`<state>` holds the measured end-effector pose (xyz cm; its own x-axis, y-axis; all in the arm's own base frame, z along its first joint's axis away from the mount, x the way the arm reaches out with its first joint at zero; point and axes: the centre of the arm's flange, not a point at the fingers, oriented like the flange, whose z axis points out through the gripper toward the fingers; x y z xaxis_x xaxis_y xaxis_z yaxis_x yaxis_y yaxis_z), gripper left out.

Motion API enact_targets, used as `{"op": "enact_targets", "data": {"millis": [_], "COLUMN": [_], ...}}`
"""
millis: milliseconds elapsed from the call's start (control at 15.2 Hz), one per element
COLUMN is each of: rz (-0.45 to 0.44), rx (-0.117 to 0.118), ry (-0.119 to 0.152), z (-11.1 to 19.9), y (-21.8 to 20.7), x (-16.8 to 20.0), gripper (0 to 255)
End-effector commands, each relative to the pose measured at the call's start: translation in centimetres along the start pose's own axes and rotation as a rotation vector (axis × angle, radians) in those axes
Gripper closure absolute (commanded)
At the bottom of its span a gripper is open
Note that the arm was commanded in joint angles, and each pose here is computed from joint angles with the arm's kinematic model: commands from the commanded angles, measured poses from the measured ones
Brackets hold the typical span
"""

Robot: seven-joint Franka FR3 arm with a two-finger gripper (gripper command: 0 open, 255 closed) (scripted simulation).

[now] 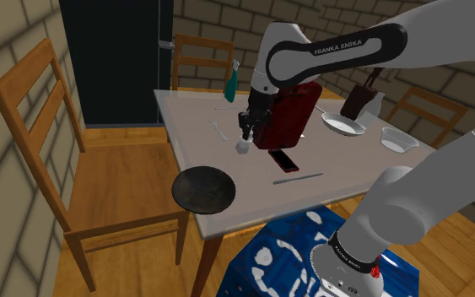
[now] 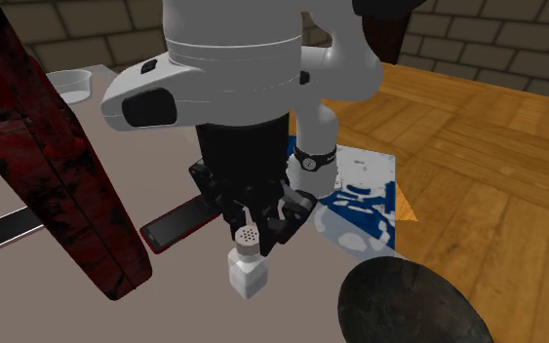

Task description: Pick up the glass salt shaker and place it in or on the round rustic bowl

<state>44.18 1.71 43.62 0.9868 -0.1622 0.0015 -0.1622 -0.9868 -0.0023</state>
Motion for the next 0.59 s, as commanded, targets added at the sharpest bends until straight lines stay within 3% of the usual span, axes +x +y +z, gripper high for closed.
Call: {"op": "enact_targets", "data": {"millis": [0,528], "rz": [0.0,0.0], "rx": [0.0,0.0], "ry": [0.0,0.0], "z": [-1.0,-5.2], "y": [0.0,-0.1], "x": [0.0,0.0], "gripper": [255,255]}}
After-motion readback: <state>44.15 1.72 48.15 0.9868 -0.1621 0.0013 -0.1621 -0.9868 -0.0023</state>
